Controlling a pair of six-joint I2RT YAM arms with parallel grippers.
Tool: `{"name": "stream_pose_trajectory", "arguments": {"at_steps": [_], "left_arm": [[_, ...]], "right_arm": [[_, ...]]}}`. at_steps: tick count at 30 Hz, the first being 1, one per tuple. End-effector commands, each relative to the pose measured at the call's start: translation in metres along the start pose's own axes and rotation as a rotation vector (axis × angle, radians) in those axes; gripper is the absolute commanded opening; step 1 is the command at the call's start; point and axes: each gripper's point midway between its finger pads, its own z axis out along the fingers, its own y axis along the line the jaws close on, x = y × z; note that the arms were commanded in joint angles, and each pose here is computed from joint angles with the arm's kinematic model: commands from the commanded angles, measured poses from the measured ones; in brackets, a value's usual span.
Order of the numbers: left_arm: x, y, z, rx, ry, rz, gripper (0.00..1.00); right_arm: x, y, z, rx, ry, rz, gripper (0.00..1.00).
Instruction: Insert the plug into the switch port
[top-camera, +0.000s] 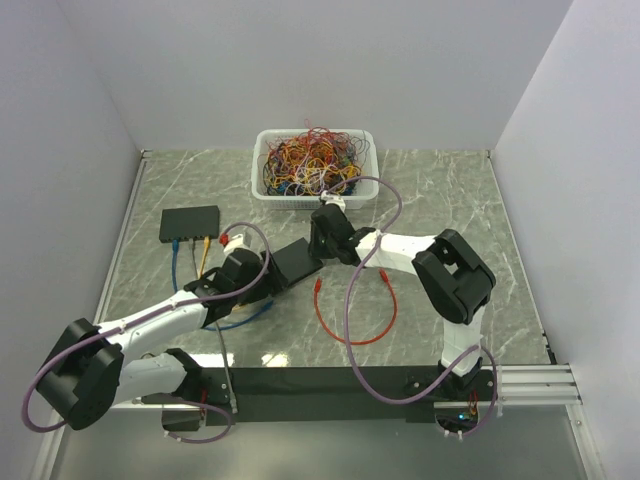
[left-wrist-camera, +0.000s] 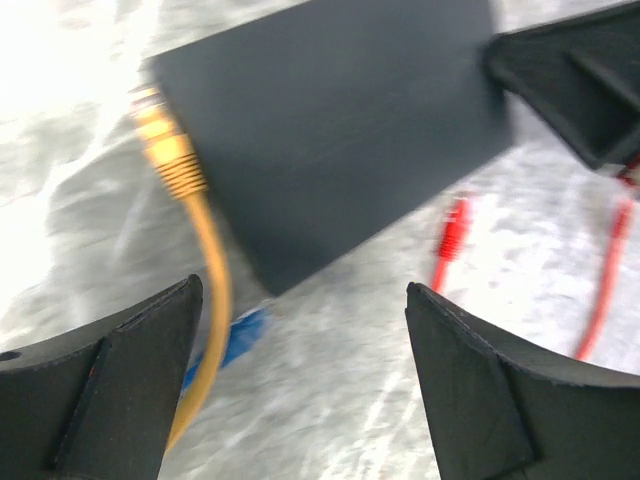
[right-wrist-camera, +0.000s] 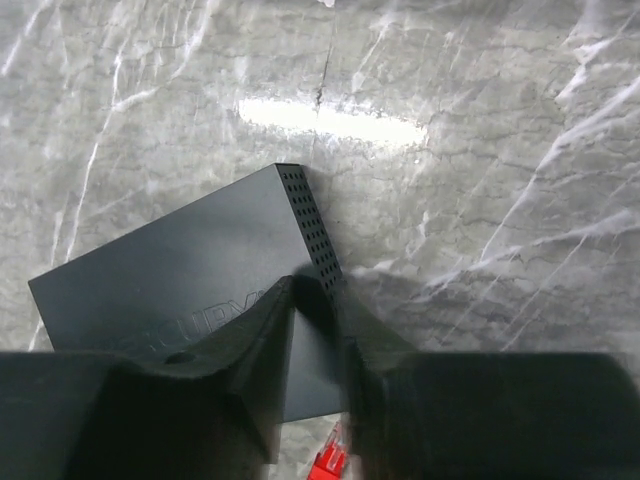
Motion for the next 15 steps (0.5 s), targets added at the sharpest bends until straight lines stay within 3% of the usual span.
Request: {"name": "stream_pose_trajectory", "arguments": {"at_steps": [1,4,6,15], "left_arm": [[-0.008,0.016,-0.009,-0.114,-0.025,-0.008,0.89],[-0.019,0.021,-0.02,-0.154,-0.065,-0.009,0.91],[-0.036,0.015,-0.031,-0.153,-0.113,-0.016,0.91],[-0.098,0.042,-0.062,-0.283,-0.247,-0.025,0.98]], "right_arm": [[0.011,-0.01,-0.002,0.069,0.058,-0.06,0.41],[-0.004,-0.011,-0.011,0.094,0.019,-0.083,0.57],[-0.013,-0.011,-0.019,0.102,-0.002,-0.094,0.61],[-0.032,-0.048,-0.074,0.21,-0.108,-0.082,0.63]]}}
